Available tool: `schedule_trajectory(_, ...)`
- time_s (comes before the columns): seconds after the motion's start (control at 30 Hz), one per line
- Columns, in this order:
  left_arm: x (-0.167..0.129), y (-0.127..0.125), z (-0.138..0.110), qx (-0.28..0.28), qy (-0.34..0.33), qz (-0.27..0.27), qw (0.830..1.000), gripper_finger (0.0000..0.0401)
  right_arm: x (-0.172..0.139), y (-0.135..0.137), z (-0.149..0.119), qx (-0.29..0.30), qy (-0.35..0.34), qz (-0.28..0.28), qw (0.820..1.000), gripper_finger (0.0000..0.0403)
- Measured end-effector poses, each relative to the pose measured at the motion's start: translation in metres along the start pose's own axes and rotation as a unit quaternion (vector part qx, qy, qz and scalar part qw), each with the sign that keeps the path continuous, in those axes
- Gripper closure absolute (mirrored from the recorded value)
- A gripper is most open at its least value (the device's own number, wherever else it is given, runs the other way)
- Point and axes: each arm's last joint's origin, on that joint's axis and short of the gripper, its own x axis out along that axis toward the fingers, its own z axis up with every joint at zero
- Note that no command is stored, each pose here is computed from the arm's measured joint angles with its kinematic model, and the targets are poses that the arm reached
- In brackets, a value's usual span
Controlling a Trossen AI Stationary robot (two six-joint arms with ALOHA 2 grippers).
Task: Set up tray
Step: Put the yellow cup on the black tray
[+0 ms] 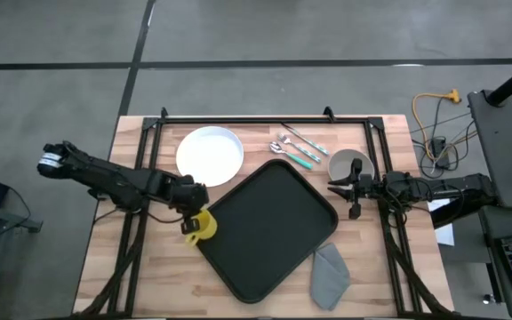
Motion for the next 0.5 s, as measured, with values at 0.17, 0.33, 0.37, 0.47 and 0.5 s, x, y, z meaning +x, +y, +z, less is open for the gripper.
schedule_trajectory(0.17,0.012,0.001,0.003,0.003,0.023,0.012,1.0,0.0401,0.0,0.0,0.0,0.0,0.0,0.0,1.0,0.0335)
schedule_trajectory(0.33,0.018,0.0,0.004,0.009,0.038,0.018,0.999,0.0401,0.0,0.0,0.0,0.0,0.0,0.0,1.0,0.0335)
schedule_trajectory(0.37,0.019,0.0,0.004,0.009,0.039,0.019,0.999,0.0401,0.0,0.0,0.0,0.0,0.0,0.0,1.0,0.0335)
schedule_trajectory(0.47,0.02,0.0,0.004,0.009,0.04,0.019,0.999,0.0401,0.0,0.0,0.0,0.0,0.0,0.0,1.0,0.0335)
schedule_trajectory(0.5,0.02,0.0,0.004,0.009,0.041,0.019,0.999,0.0401,0.0,0.0,0.0,0.0,0.0,0.0,1.0,0.0335)
